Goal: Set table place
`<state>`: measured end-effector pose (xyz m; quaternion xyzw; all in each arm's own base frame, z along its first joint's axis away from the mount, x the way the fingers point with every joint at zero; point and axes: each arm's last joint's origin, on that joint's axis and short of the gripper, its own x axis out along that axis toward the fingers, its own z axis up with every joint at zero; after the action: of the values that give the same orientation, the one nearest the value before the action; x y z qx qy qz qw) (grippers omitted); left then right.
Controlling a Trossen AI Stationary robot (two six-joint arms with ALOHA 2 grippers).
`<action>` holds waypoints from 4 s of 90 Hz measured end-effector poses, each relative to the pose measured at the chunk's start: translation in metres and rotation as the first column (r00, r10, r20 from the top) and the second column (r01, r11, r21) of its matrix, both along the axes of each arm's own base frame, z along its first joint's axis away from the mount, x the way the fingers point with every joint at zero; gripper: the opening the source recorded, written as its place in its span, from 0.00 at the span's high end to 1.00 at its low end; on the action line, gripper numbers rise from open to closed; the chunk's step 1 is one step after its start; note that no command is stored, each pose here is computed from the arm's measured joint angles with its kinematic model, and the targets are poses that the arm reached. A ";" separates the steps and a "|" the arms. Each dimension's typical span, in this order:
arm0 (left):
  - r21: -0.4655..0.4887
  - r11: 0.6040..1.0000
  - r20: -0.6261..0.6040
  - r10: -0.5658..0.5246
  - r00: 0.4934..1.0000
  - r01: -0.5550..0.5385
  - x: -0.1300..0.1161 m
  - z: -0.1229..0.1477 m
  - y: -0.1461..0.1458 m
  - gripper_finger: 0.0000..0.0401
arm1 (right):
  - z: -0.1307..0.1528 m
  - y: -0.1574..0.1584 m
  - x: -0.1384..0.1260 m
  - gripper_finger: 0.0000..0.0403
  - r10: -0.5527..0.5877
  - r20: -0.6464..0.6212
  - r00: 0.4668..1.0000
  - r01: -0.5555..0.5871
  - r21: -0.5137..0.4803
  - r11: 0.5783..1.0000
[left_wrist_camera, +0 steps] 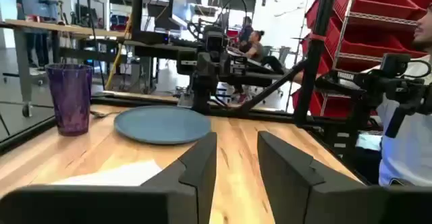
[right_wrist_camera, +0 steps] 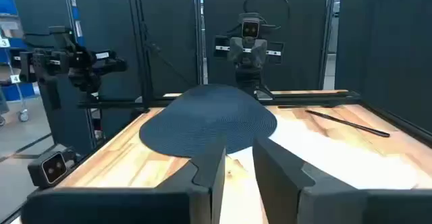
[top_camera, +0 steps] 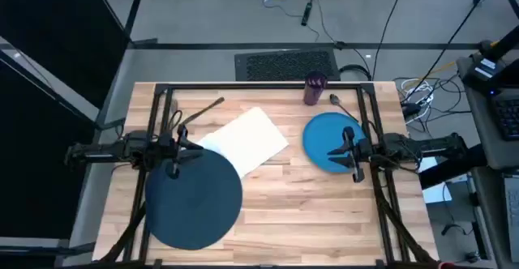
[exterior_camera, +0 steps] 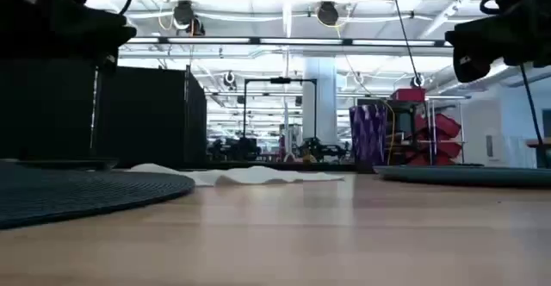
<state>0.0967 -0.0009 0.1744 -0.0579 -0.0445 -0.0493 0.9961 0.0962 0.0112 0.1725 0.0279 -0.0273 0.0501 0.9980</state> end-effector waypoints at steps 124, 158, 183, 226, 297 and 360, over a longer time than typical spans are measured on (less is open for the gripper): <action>0.000 1.000 0.000 0.000 1.000 0.000 0.000 0.000 0.000 0.77 | 0.000 0.000 0.000 0.85 0.000 0.000 1.000 0.000 0.000 1.000; 0.000 1.000 0.000 0.000 1.000 0.000 0.000 0.000 0.000 0.77 | 0.000 0.000 0.000 0.85 0.000 0.000 1.000 0.000 0.000 1.000; 0.000 1.000 0.000 0.000 1.000 0.000 0.000 0.000 0.000 0.77 | 0.000 0.000 0.000 0.85 0.000 0.000 1.000 0.000 0.000 1.000; 0.000 1.000 0.000 0.000 1.000 0.000 0.000 0.000 0.000 0.77 | 0.000 0.000 0.000 0.85 0.000 0.000 1.000 0.000 0.000 1.000; 0.000 1.000 0.007 0.000 1.000 0.000 0.000 0.001 0.000 0.77 | 0.000 0.000 0.000 0.85 0.000 0.002 1.000 0.000 0.000 1.000; -0.072 0.967 0.295 0.255 0.921 -0.245 -0.005 0.030 0.007 0.77 | 0.029 -0.005 -0.006 0.85 -0.164 0.284 0.945 0.131 0.130 0.983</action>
<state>0.0917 0.0064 0.2040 -0.0601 -0.2041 0.0706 0.9745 0.0903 0.0058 0.2011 0.0724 -0.1796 -0.0228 0.9808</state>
